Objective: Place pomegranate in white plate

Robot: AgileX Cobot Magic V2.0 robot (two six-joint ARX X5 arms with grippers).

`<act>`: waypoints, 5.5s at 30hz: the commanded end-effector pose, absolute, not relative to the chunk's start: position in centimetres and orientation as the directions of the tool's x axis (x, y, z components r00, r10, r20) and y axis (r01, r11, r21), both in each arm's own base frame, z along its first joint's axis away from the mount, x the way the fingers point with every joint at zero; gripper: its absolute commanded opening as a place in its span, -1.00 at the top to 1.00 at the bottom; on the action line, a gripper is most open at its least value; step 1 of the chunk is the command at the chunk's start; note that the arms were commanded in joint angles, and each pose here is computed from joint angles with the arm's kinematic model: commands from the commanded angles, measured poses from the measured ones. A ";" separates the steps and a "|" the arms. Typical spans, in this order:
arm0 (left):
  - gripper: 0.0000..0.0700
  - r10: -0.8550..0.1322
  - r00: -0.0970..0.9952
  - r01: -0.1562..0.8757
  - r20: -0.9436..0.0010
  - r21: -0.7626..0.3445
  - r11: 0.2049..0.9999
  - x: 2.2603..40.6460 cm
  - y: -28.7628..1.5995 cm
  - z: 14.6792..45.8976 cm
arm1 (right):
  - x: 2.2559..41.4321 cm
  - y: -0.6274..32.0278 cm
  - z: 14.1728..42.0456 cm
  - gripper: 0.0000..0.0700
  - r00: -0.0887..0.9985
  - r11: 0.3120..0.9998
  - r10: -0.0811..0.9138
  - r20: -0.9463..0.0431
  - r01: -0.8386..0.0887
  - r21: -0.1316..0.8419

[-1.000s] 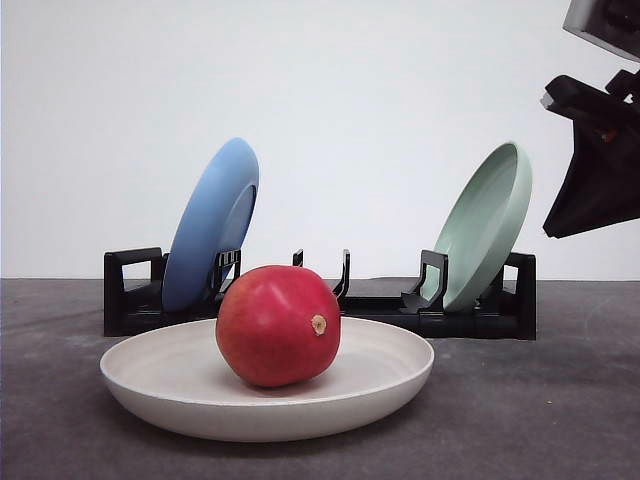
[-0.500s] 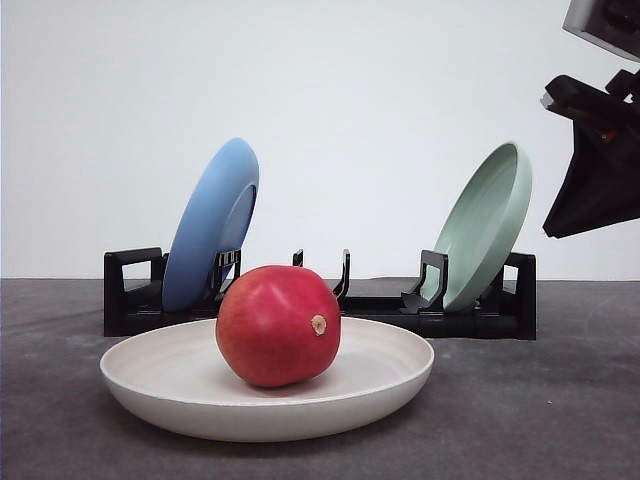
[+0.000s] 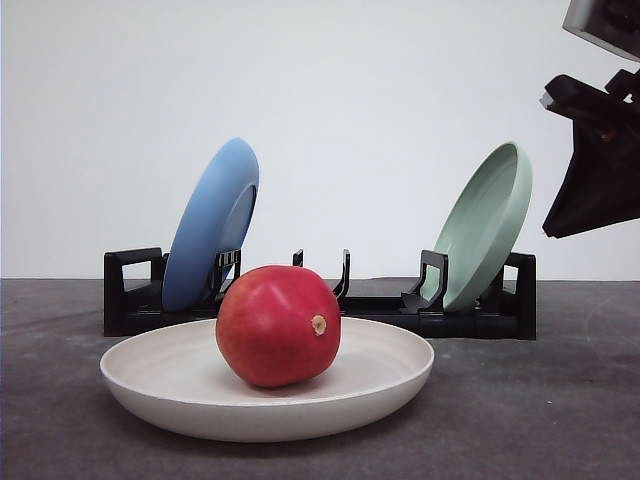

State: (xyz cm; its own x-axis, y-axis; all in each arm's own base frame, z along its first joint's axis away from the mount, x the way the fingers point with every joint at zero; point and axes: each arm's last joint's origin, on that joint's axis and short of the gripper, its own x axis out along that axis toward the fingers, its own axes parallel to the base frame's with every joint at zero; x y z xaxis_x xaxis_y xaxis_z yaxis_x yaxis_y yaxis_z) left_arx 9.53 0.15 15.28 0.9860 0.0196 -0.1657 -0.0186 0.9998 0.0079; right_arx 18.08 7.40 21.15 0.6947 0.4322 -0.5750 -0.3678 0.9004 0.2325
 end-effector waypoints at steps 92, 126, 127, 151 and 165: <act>1.00 0.027 0.984 -0.027 -0.177 0.005 1.000 9.6 0.2 14.9 | 9.6 0.2 15.2 0.93 0.988 0.997 0.054 -0.146 -0.045 0.070; 1.00 0.027 0.984 -0.027 -0.177 0.005 1.000 9.6 0.2 14.9 | 9.6 0.2 15.2 0.93 0.988 0.997 0.054 -0.146 -0.045 0.070; 1.00 0.027 0.984 -0.026 -0.177 0.006 1.000 9.6 0.2 14.9 | 9.6 0.2 15.2 0.93 0.988 0.997 0.054 -0.146 -0.045 0.070; 1.00 0.027 0.984 -0.027 -0.177 0.006 1.000 9.6 0.2 14.9 | 9.6 0.2 15.2 0.93 0.988 0.997 0.054 -0.146 -0.045 0.070; 1.00 0.027 0.984 -0.026 -0.177 0.005 1.000 9.6 0.2 14.9 | 9.6 0.2 15.2 0.93 0.988 0.997 0.054 -0.146 -0.045 0.070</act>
State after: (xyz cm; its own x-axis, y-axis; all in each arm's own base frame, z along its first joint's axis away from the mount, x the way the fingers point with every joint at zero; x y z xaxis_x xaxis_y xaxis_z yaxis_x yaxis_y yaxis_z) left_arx 9.53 0.15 15.28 0.9860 0.0197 -0.1657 -0.0187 0.9998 0.0076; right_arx 9.59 0.19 15.25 0.9870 0.0541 -0.1516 -0.0449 0.9970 0.0633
